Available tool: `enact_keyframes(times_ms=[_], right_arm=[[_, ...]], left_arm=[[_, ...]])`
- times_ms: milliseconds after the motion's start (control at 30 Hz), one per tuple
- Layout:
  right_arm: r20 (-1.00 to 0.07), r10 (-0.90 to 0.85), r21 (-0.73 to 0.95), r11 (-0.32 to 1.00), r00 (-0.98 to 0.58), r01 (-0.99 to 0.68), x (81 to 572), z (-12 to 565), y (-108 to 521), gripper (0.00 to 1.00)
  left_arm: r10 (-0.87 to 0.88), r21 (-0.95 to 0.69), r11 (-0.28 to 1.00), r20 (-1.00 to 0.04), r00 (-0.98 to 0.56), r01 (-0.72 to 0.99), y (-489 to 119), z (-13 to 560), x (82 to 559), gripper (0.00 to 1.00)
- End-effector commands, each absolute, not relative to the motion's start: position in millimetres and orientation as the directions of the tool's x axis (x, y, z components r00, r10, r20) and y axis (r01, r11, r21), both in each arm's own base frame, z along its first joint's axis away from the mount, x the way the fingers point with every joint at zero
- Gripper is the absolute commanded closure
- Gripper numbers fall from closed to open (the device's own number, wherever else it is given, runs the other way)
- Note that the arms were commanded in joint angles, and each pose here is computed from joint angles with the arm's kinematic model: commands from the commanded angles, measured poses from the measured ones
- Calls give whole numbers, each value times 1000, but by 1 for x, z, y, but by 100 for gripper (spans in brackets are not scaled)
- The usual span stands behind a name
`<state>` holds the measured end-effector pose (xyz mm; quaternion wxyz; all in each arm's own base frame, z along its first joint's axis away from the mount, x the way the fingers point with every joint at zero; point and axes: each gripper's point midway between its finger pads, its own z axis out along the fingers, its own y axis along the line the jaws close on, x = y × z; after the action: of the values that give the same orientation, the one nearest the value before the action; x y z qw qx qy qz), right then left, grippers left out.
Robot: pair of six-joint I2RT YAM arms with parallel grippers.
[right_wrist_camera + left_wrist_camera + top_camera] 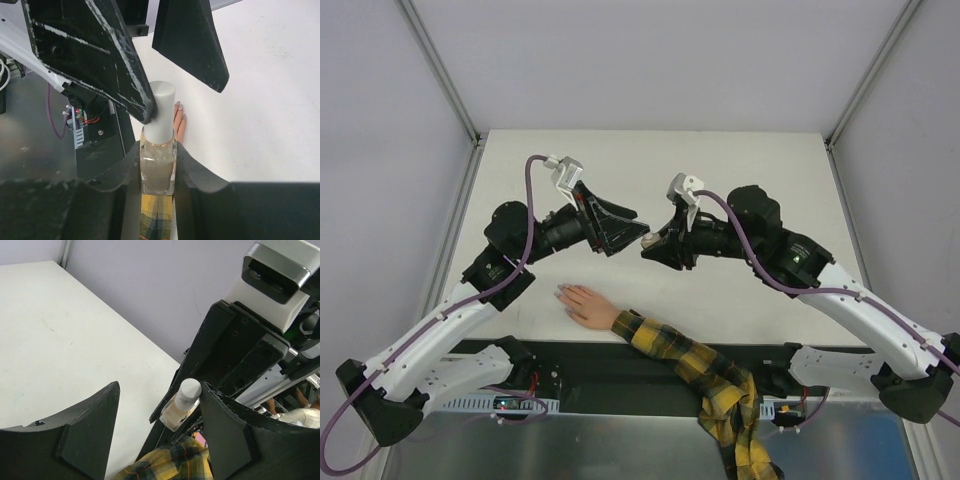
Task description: Paint the nails
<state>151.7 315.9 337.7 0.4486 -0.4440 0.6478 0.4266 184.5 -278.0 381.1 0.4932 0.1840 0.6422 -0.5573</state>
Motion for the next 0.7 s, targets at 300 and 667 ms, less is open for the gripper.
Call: enact_keyframes(times_ms=[300, 667], right_arm=[[-990, -118, 35, 324, -77, -945, 165, 383, 330, 100], [-988, -62, 144, -19, -142, -989, 114, 390, 325, 100]], left_arm=[[-304, -530, 318, -843, -445, 786, -291, 381, 196, 72], [-252, -345, -155, -892, -374, 926, -302, 407, 119, 100]])
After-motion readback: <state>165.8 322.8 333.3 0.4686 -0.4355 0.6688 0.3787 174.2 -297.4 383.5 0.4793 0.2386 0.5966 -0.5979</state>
